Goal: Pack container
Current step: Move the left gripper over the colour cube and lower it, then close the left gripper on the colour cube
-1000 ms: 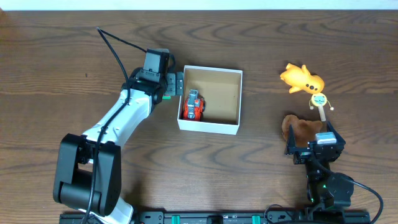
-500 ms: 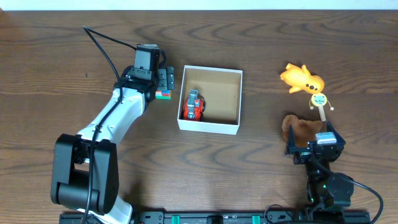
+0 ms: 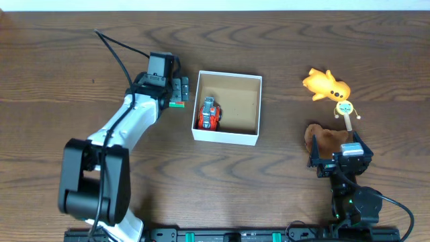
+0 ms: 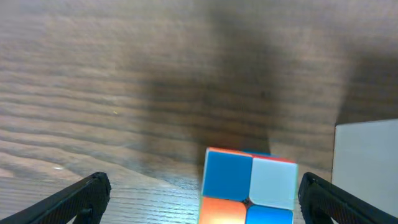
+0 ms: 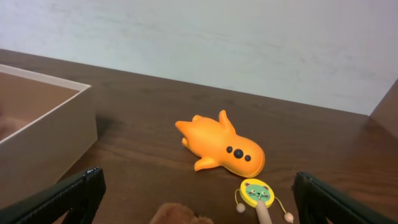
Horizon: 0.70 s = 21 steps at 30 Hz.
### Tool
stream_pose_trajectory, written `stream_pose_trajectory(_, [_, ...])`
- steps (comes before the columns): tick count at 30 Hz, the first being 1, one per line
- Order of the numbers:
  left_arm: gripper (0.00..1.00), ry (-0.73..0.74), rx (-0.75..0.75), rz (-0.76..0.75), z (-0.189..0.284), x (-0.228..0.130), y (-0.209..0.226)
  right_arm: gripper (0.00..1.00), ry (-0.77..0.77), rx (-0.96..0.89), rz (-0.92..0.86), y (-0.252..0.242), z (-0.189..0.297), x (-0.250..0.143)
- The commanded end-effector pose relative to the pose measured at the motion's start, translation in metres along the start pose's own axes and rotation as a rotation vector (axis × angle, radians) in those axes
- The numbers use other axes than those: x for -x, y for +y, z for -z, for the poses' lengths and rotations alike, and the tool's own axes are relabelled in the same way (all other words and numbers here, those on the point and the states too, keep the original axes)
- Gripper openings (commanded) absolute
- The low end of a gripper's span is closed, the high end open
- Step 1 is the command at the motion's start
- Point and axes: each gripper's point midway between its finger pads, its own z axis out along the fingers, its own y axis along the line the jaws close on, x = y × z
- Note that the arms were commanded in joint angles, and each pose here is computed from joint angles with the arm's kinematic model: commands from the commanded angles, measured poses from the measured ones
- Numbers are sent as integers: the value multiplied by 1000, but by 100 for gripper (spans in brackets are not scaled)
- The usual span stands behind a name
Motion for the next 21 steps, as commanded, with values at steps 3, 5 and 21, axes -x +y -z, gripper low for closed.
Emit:
stream_pose_trajectory(3, [96, 52, -48, -62, -13, -14, -9, 99, 1, 1, 7, 1, 0, -1])
stream_pose_trajectory(5, [96, 62, -47, -71, -16, -17, -9, 99, 1, 1, 8, 1, 0, -1])
stream_pose_trajectory(21, [92, 38, -52, -112, -37, -15, -12, 99, 1, 1, 7, 1, 0, -1])
